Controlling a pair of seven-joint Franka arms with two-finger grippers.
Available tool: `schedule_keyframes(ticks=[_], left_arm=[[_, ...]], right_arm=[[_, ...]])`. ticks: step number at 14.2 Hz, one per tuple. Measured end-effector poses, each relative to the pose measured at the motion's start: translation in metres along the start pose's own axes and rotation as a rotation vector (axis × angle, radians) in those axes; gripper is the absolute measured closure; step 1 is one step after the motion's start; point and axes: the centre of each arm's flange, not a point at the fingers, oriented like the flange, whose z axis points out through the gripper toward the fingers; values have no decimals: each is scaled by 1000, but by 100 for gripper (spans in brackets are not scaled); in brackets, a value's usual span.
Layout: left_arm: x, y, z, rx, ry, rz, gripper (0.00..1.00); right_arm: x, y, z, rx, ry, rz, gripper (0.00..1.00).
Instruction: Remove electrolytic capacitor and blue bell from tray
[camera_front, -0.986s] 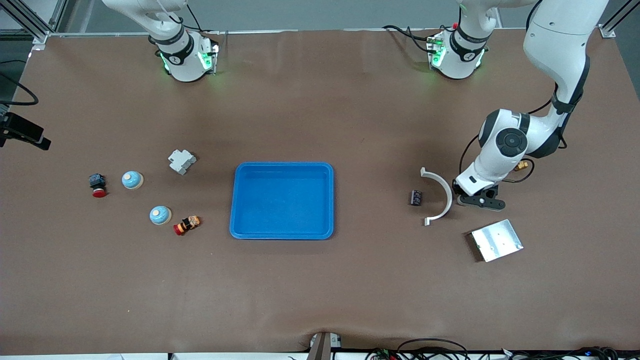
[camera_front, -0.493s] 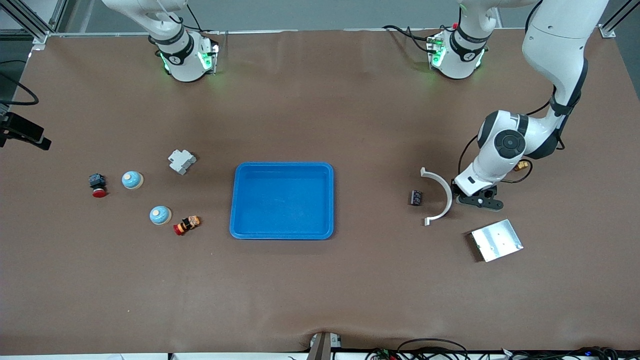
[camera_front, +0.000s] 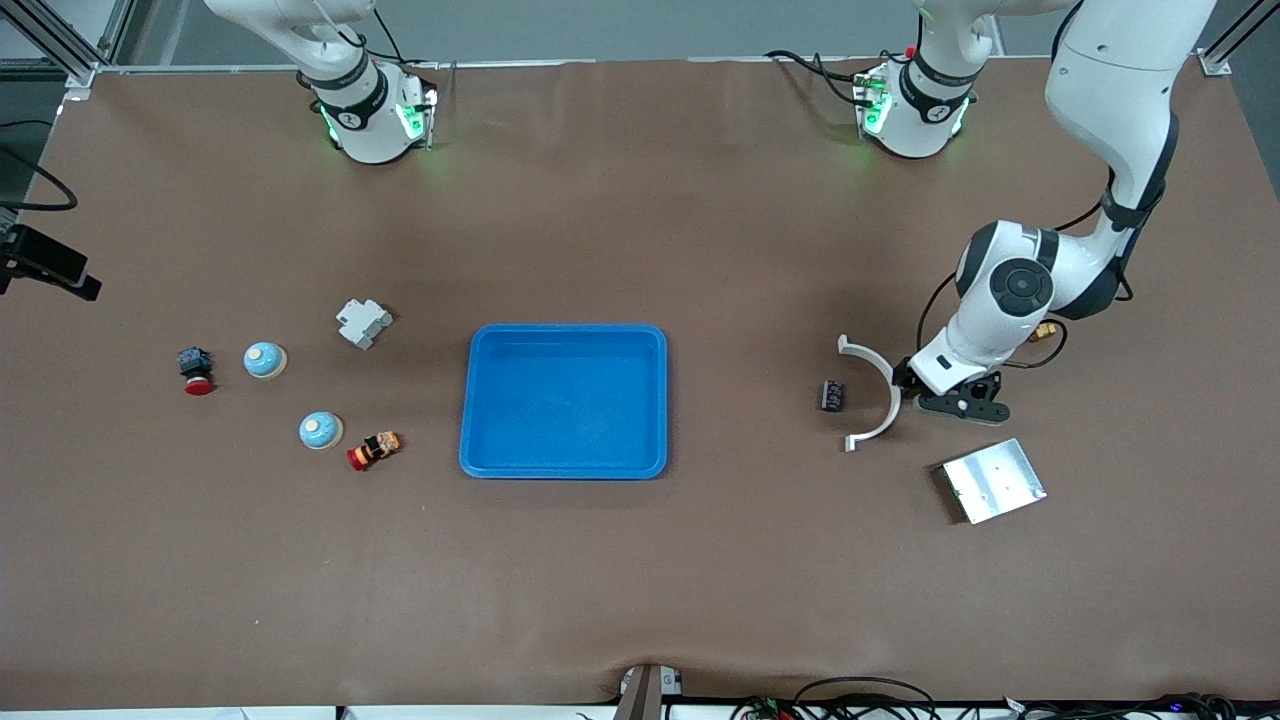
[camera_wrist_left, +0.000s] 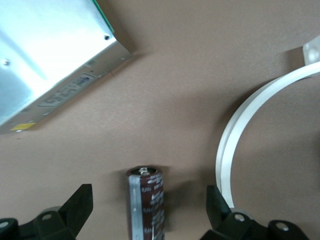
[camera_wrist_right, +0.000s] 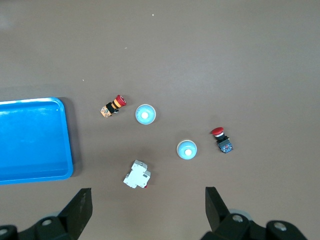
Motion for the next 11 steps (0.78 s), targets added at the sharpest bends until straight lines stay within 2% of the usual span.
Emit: schedule_keyframes(ticks=[3,6,11], left_arm=[[12,2,-36,28,-21,5,0],[23,9,-71,31,-12,-3,0],[47,16,-125,-35,-24,-97,0]], right_arm=[[0,-3,0,-6,0,-18,0],[0,-3,0,-7,0,-37,0],[0,-4,0,-7,-2,-41,0]])
